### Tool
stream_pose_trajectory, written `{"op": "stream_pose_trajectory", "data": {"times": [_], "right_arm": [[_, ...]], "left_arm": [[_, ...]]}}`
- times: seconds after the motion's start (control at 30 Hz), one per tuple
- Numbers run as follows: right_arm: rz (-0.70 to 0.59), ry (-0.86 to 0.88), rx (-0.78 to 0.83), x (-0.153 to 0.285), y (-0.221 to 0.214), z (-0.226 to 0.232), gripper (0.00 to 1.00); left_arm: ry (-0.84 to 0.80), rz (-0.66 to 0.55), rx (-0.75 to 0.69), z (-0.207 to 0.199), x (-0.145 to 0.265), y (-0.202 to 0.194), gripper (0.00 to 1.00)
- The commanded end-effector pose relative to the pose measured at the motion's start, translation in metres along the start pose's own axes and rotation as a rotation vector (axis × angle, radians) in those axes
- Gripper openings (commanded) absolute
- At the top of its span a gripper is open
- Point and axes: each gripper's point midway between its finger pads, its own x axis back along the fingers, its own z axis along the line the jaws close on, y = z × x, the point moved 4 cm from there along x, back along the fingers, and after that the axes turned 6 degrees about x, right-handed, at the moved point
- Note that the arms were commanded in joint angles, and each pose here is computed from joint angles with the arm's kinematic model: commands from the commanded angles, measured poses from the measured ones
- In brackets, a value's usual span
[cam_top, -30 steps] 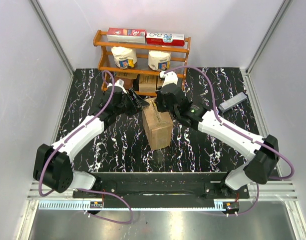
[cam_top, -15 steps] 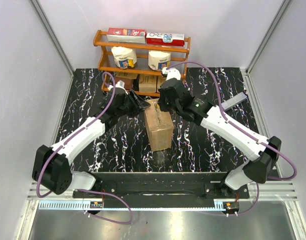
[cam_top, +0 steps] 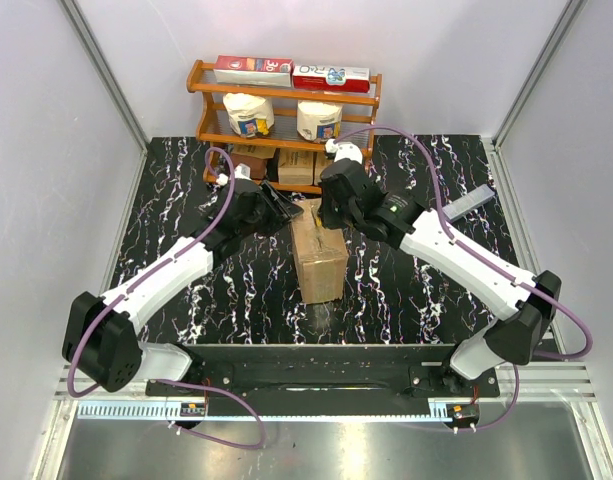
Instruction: Unpack the express box
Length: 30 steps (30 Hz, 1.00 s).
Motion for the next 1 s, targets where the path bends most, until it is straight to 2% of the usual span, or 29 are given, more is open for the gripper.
{"op": "stream_pose_trajectory", "data": {"times": [0.0,0.07,0.17,0.2,0.33,0.63,0.73,0.83,0.87,0.97], "right_arm": [[0.099,0.001,0.0,-0.005,-0.021,0.004,0.0],[0.098,-0.007,0.002,-0.008,-0.02,0.005,0.0],[0.093,0.003,-0.004,-0.005,-0.018,0.006,0.0],[0.088,0.006,-0.006,-0.004,-0.016,0.006,0.0],[0.085,0.016,0.002,-0.003,-0.014,0.008,0.0],[0.077,0.113,0.11,-0.001,-0.019,0.012,0.0],[0.081,0.123,0.114,-0.001,-0.02,0.013,0.0],[0.086,0.138,0.105,0.001,-0.02,0.015,0.0],[0.083,0.138,0.099,0.002,-0.019,0.015,0.0],[0.065,0.133,0.078,0.006,-0.014,0.016,0.0]], "left_arm": [[0.144,0.018,-0.008,0.036,-0.005,-0.011,0.51],[0.134,0.038,-0.013,0.037,-0.006,-0.014,0.54],[0.083,0.07,-0.028,0.031,-0.006,-0.019,0.64],[0.065,0.073,-0.035,0.028,-0.007,-0.019,0.7],[0.011,0.125,-0.108,0.024,-0.008,-0.025,0.82],[-0.062,0.157,-0.186,0.009,-0.013,-0.022,0.91],[-0.076,0.153,-0.181,0.009,-0.015,-0.016,0.91],[-0.079,0.174,-0.147,0.01,-0.02,-0.016,0.79],[-0.076,0.181,-0.136,0.01,-0.021,-0.016,0.71],[-0.009,0.21,-0.07,0.024,-0.026,-0.023,0.62]]}}
